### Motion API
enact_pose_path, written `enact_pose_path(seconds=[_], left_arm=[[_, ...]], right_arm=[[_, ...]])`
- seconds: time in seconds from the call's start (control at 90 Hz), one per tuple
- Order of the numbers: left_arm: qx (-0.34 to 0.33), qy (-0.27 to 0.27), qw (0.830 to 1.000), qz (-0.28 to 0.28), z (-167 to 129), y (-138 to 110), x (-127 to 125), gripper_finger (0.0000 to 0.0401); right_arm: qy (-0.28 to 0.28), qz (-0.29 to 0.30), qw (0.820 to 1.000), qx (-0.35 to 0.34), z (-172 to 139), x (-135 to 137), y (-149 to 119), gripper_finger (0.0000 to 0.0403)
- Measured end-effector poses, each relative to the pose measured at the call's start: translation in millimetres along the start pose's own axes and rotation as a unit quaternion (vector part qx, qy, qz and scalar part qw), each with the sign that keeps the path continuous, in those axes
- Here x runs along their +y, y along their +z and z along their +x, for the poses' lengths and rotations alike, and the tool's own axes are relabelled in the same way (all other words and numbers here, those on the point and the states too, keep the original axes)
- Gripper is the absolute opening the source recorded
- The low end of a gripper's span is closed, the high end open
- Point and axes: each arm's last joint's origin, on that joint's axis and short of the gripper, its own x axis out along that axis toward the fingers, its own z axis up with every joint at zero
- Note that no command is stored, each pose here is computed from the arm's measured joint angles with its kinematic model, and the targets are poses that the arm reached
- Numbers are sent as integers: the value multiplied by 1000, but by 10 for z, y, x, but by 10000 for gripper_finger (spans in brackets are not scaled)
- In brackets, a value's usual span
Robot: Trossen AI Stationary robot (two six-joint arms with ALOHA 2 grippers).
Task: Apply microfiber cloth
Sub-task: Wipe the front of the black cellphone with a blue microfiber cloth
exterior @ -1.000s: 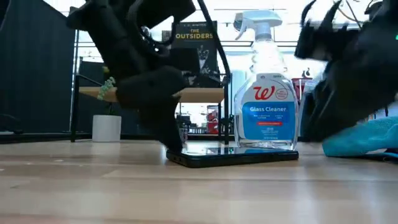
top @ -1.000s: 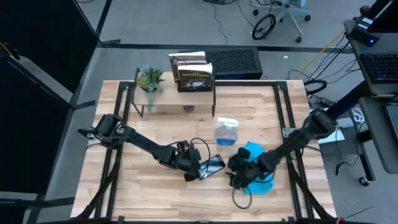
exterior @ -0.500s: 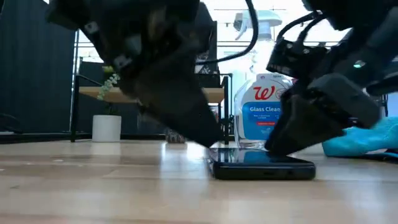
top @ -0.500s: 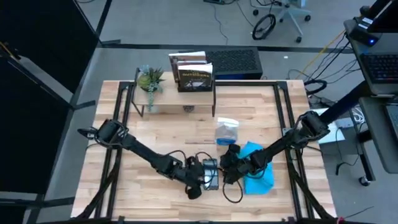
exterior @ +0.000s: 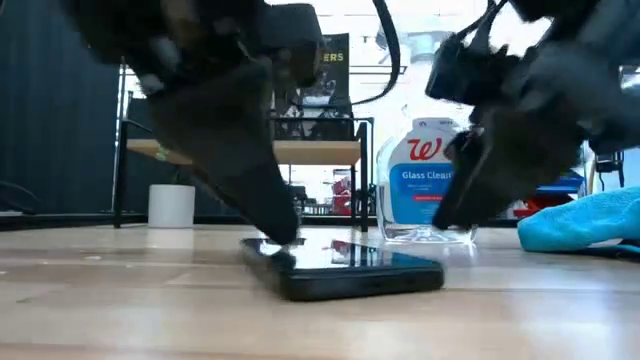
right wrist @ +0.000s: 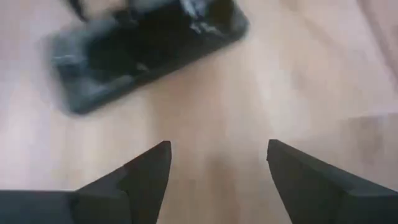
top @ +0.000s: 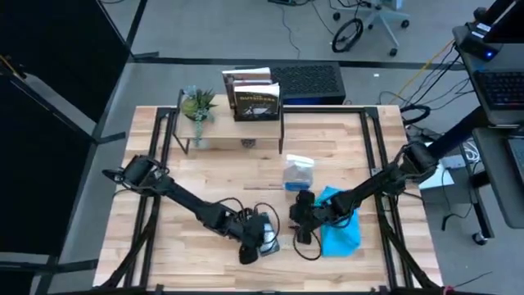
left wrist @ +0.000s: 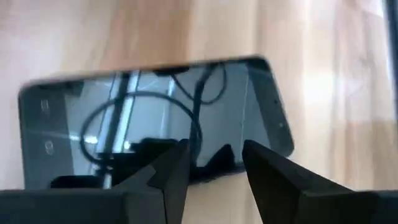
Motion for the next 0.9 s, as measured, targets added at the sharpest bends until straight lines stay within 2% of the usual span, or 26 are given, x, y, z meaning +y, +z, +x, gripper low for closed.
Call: enact_pose_path(seconds=[0.133, 0.222, 0.4, 0.611, 0.767, 0.9], left_arm=[[-24, 39, 998, 37, -26, 60, 68, 140], [-23, 60, 996, 54, -22, 92, 149, 140], [-15, 84, 993, 85, -19, 131, 270, 140], [-1, 88, 991, 101, -23, 96, 261, 140], [32, 103, 991, 81, -32, 24, 286, 140], [35, 95, 992, 79, -89, 1, 217, 140]], right_arm=[[32, 6, 998, -54, -119, 171, 52, 249], [55, -3, 995, -85, -91, 299, 32, 249], [78, -81, 989, -98, 202, 499, -200, 249], [21, -103, 987, -126, 518, 650, -103, 249], [21, -136, 984, -112, 651, 773, -33, 249], [16, -138, 985, -105, 633, 770, -22, 249]])
